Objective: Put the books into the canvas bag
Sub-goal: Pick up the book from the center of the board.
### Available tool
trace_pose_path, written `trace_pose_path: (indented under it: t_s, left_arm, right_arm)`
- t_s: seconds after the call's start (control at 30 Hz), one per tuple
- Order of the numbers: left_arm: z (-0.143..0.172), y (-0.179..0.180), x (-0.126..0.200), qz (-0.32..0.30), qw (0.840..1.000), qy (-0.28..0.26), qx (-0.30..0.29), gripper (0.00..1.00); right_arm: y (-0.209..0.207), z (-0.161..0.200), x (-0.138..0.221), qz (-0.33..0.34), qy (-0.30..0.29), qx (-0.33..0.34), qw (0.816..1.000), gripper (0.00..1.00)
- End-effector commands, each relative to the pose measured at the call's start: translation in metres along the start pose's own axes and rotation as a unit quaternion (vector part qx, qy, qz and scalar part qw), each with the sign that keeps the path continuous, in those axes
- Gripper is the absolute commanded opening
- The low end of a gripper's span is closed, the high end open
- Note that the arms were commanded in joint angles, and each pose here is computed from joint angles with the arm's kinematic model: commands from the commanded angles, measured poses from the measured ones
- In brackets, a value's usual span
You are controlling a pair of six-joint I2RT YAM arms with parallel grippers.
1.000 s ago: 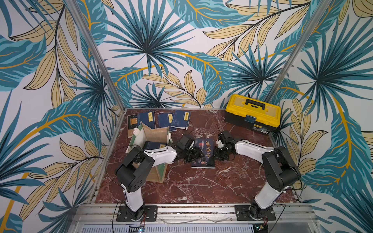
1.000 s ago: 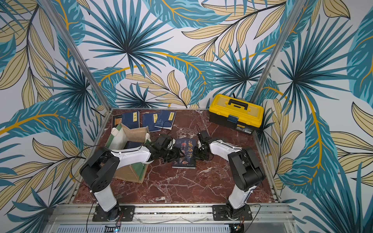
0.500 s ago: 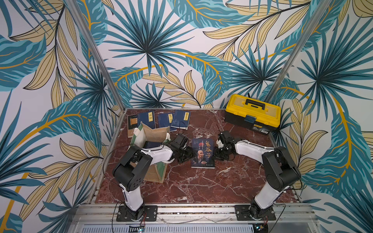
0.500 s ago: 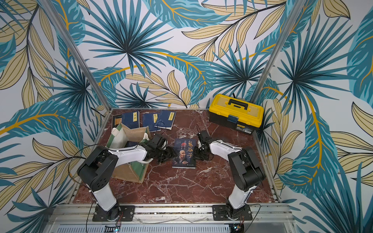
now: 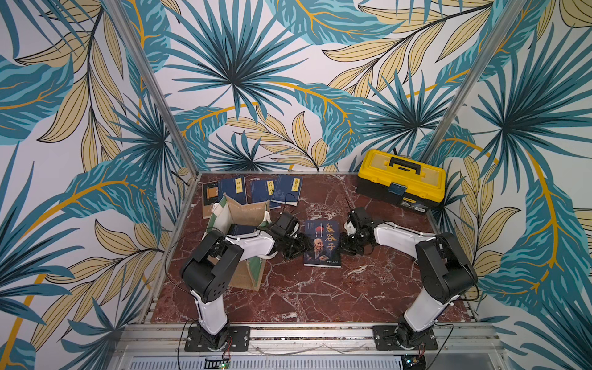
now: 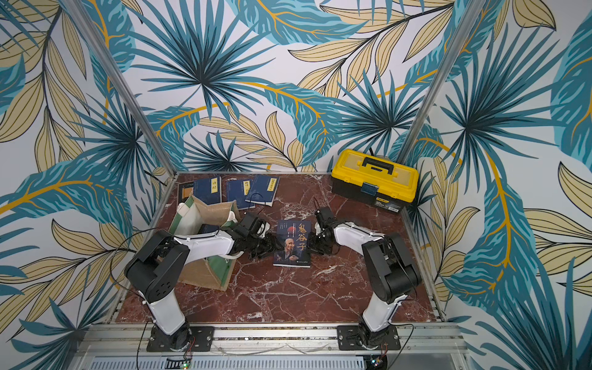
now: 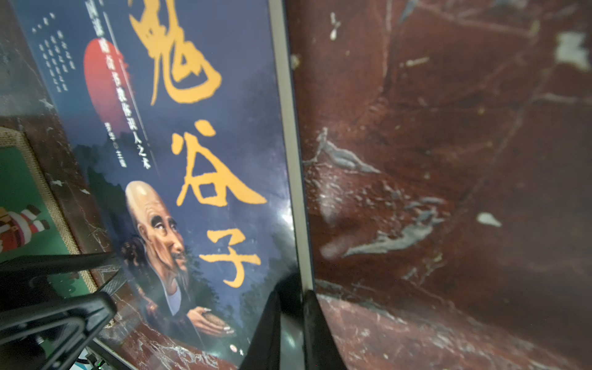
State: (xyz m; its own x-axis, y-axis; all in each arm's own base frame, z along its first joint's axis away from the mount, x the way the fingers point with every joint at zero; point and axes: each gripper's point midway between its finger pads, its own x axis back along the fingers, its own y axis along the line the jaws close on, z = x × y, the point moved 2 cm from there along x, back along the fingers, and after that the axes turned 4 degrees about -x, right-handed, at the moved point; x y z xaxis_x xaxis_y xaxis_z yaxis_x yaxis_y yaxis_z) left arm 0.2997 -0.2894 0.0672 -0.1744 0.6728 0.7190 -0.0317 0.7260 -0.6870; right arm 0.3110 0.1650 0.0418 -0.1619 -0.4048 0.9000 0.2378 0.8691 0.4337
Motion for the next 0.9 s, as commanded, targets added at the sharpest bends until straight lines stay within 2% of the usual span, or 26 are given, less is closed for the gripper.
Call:
trace_pose_path:
  t_s: [0.0, 0.13, 0.37, 0.5, 0.67, 0.77, 0.87]
  left_arm:
    - [-0.001, -0.086, 0.029, 0.16, 0.983, -0.008, -0.088, 0.49]
    - [-0.001, -0.089, 0.033, 0.163, 0.983, -0.01, -0.085, 0.46]
    - [0.007, -0.073, 0.006, 0.138, 0.988, 0.016, -0.065, 0.4]
    - [0.006, -0.076, 0.006, 0.137, 0.988, 0.009, -0.071, 0.27]
    - [0.003, -0.094, 0.028, 0.146, 0.984, -0.013, -0.105, 0.11]
    - [0.003, -0.112, 0.053, 0.138, 0.978, -0.022, -0.152, 0.03]
    - [0.003, -0.123, 0.086, 0.098, 0.975, -0.047, -0.195, 0.0]
  right_arm:
    - [-0.027, 0.036, -0.036, 0.028, 0.07, -0.031, 0.997, 0.14]
    - [-0.026, 0.037, -0.038, 0.018, 0.071, -0.039, 0.997, 0.15]
    - [-0.028, 0.039, -0.033, 0.02, 0.067, -0.037, 0.997, 0.15]
    - [-0.031, 0.04, -0.026, 0.032, 0.061, -0.03, 0.997, 0.17]
    - [-0.025, 0.037, -0.004, 0.033, 0.036, -0.019, 0.999, 0.35]
    - [-0.013, 0.031, 0.02, 0.021, 0.008, -0.012, 1.0, 0.38]
    - [0.003, 0.025, 0.052, 0.0, -0.032, -0.002, 0.999, 0.42]
